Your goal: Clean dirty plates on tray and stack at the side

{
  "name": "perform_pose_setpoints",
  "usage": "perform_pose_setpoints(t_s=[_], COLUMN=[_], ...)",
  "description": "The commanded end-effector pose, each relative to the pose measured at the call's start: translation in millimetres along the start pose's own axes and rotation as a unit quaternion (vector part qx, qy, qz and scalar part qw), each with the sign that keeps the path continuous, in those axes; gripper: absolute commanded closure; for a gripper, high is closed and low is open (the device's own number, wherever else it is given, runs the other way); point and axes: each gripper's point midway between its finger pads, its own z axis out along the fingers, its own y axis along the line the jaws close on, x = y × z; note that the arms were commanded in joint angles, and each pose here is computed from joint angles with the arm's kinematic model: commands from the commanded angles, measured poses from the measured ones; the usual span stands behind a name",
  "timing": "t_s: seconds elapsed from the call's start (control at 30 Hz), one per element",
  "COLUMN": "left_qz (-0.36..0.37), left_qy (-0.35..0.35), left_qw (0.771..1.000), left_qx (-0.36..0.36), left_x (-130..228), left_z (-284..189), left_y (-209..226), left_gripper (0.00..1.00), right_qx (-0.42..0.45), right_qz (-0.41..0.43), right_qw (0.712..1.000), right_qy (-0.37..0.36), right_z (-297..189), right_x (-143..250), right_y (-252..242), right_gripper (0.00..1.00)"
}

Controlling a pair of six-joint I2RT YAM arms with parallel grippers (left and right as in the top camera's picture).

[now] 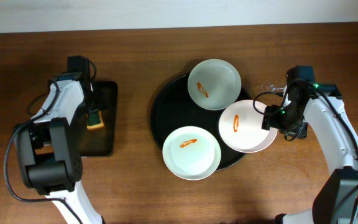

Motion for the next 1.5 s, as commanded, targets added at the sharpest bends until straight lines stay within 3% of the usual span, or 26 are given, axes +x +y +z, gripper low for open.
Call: perform_pose_setpoints(t_s=[0.0, 0.1, 0.33, 0.5, 0.6, 0.87, 1.47], left_qz=[-0.008, -0.007, 0.015, 0.014, 0.015, 0.025, 0.026], left_qy=[-0.017, -0.022, -0.027, -0.064, -0.072, -0.054, -0.044], left_qw=[1.0, 1.0, 1.0, 0.996, 0.995, 0.996, 0.997], left_qx=[-0.003, -0.006, -0.004, 0.054, 0.072, 0.068, 0.066], left_x=[-7.4, -9.5, -12.8, -33.0, -31.2, -22.1, -16.8], left_z=[-1.8, -1.6, -6.6, -60.2, -82.3, -80.1, -78.4], left_y=[4.3, 5.3, 4.7, -11.0, -13.7, -12.0, -10.9], left_gripper=[0.35, 0.49, 1.0, 1.0, 1.0, 1.0, 1.0], right_qx=[-0.001, -0.001, -0.001, -0.004, -0.004, 0.003, 0.009], right_qz=[-0.002, -0.002, -0.002, -0.003, -0.003, -0.002, 0.042], right_qw=[1.0, 1.0, 1.0, 1.0, 1.0, 1.0, 0.999], right_qy=[0.001, 0.001, -0.001, -0.01, -0.011, -0.014, -0.013], right_z=[0.1, 0.1, 0.1, 0.0, 0.0, 0.2, 37.2], right_x=[1.2, 1.2, 0.3, -4.2, -4.6, -6.1, 4.3], right_y=[-0.2, -0.2, 0.0, 1.0, 1.1, -1.0, -15.9], right_gripper=[0.25, 0.25, 0.25, 0.24, 0.19, 0.12, 0.19])
